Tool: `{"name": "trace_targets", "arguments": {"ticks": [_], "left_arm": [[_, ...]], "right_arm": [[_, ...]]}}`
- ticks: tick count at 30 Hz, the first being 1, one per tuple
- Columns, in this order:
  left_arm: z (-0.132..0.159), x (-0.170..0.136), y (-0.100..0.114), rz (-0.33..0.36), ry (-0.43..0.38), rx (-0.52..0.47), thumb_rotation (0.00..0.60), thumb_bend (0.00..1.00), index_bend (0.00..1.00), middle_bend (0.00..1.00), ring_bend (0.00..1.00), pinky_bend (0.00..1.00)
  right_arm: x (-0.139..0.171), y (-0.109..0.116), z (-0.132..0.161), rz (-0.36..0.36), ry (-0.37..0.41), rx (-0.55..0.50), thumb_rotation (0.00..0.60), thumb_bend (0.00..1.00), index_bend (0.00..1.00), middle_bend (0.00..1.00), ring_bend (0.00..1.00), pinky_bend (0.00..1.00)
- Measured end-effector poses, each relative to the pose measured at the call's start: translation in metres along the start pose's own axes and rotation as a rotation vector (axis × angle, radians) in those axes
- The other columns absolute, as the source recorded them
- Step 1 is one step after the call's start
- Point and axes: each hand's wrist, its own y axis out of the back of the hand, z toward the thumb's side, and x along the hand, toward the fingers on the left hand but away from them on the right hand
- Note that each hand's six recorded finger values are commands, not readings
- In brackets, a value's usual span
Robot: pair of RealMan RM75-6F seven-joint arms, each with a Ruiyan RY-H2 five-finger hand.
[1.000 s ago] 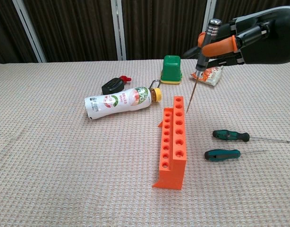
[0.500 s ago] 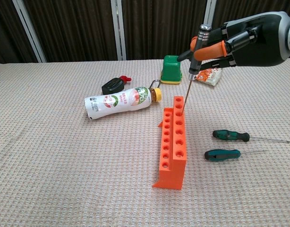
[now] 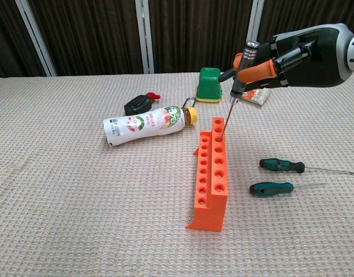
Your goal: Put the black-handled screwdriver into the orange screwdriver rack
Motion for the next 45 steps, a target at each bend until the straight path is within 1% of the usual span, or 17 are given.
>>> {"name": "trace_targets", "arguments": {"ticks": [7, 15, 25, 38, 45], "left_arm": [[-0.002, 0.000, 0.001, 0.004, 0.006, 0.002, 0.600, 0.05, 0.02, 0.00, 0.00, 0.00], [-0.004, 0.000, 0.005, 0.013, 0.008, 0.001, 0.600, 0.05, 0.02, 0.00, 0.00, 0.00], [-0.005, 0.001, 0.001, -0.004, 0.014, -0.003, 0.600, 0.05, 0.02, 0.00, 0.00, 0.00], [-0.005, 0.003, 0.004, 0.000, 0.015, -0.001, 0.600, 0.05, 0.01, 0.00, 0.00, 0.00], [-0.006, 0.003, 0.002, -0.010, 0.020, -0.002, 0.600, 0.05, 0.01, 0.00, 0.00, 0.00]], "right_arm": [[-0.003, -0.003, -0.006, -0.030, 0.022, 0.060, 0.600, 0.46, 0.61, 0.27, 0.01, 0.00], [-0.007, -0.010, -0.015, -0.035, 0.021, 0.105, 0.600, 0.46, 0.61, 0.27, 0.01, 0.00], [-0.011, -0.020, -0.020, -0.022, 0.021, 0.182, 0.600, 0.46, 0.61, 0.27, 0.01, 0.00], [-0.018, -0.026, -0.026, -0.011, -0.006, 0.209, 0.600, 0.46, 0.61, 0.27, 0.01, 0.00], [-0.022, -0.029, -0.027, -0.010, -0.015, 0.216, 0.600, 0.46, 0.61, 0.27, 0.01, 0.00]]}}
